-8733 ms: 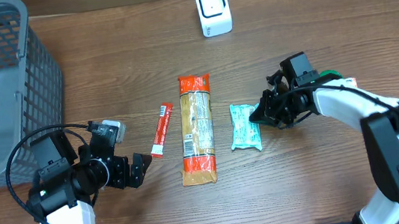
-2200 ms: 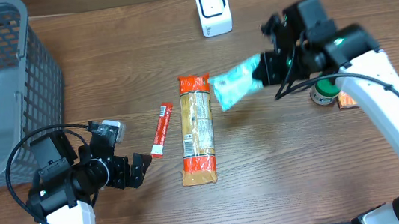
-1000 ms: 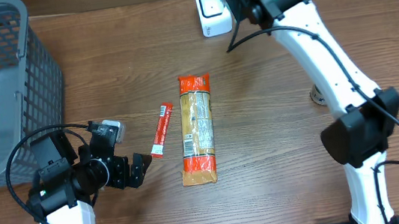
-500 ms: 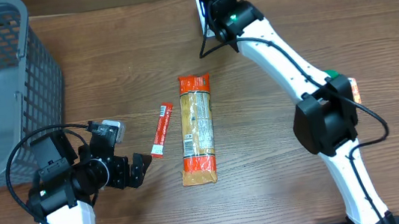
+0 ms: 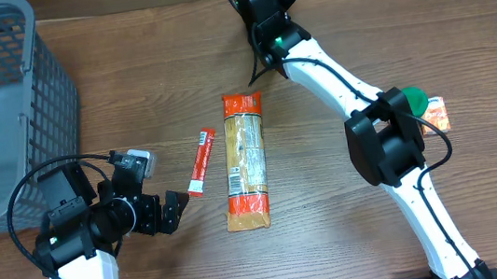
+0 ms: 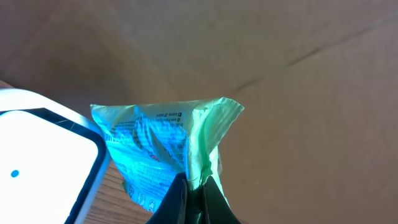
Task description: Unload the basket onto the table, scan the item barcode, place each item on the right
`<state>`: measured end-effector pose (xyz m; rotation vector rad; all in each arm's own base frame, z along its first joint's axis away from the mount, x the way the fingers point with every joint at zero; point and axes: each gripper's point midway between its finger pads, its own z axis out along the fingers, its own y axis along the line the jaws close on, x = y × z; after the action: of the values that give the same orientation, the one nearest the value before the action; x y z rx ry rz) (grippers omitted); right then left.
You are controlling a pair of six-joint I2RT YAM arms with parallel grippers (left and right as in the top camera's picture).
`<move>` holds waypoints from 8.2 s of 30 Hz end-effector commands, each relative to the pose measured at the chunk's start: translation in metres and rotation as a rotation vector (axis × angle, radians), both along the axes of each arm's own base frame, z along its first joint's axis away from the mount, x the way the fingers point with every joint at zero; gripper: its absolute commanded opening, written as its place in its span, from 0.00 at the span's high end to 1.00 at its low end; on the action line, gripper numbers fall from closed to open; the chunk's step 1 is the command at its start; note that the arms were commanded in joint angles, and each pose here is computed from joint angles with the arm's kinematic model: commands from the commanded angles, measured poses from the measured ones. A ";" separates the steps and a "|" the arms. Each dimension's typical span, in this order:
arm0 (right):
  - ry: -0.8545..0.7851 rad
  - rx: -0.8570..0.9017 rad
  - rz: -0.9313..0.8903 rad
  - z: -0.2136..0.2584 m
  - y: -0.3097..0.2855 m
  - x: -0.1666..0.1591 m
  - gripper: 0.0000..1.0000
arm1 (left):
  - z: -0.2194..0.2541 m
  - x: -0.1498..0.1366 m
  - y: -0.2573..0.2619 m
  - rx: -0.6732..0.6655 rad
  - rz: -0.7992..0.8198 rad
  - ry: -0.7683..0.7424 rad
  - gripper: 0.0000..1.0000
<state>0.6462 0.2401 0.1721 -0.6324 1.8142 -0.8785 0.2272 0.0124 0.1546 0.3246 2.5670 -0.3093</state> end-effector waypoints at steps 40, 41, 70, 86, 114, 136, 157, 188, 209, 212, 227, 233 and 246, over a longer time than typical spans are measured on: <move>0.545 0.443 0.025 0.081 -0.022 -0.181 0.96 | 0.004 0.003 0.003 0.012 -0.008 -0.017 0.00; 0.649 0.468 0.011 0.067 -0.025 -0.198 0.96 | 0.004 0.003 0.003 0.012 -0.008 -0.017 0.00; 1.208 0.319 -0.356 -0.082 -0.124 -0.296 0.32 | 0.004 0.003 0.003 0.012 -0.008 -0.017 0.00; 1.277 0.922 -0.484 -0.105 -0.043 -0.305 0.96 | 0.004 0.002 0.003 0.012 -0.008 -0.016 0.01; 0.993 0.578 -0.767 -0.159 -0.134 -0.313 0.96 | 0.004 0.002 0.003 0.012 -0.008 -0.016 0.00; 1.042 0.756 -0.816 -0.163 -0.109 -0.319 0.52 | 0.004 0.002 0.003 0.012 -0.008 -0.016 0.00; 1.290 1.130 -0.508 -0.154 -0.021 -0.310 0.00 | -0.009 -0.008 0.042 0.227 0.078 0.075 0.00; 1.274 1.128 -0.502 -0.154 -0.021 -0.306 0.00 | 0.033 0.053 0.038 0.213 -0.002 -0.262 0.00; 1.250 1.109 -0.509 -0.156 -0.026 -0.303 0.00 | 0.032 0.060 -0.010 -0.371 0.240 -0.102 0.00; 1.248 1.107 -0.510 -0.156 -0.026 -0.303 0.00 | 0.002 0.055 0.037 -0.238 0.575 0.023 0.00; 1.283 1.206 -0.346 -0.095 0.024 -0.286 0.15 | -0.013 0.054 0.088 -0.100 0.899 0.037 0.00; 1.082 1.130 -0.339 -0.042 0.047 -0.269 0.09 | -0.017 0.054 0.089 -0.098 0.899 0.054 0.00; 0.861 1.050 -0.389 -0.081 0.086 -0.287 0.01 | -0.018 0.054 0.089 -0.098 0.900 0.054 0.00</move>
<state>0.3559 0.3325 0.0964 0.0245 2.8845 0.3582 0.2791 0.0970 0.1331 -0.8438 2.4658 -0.1099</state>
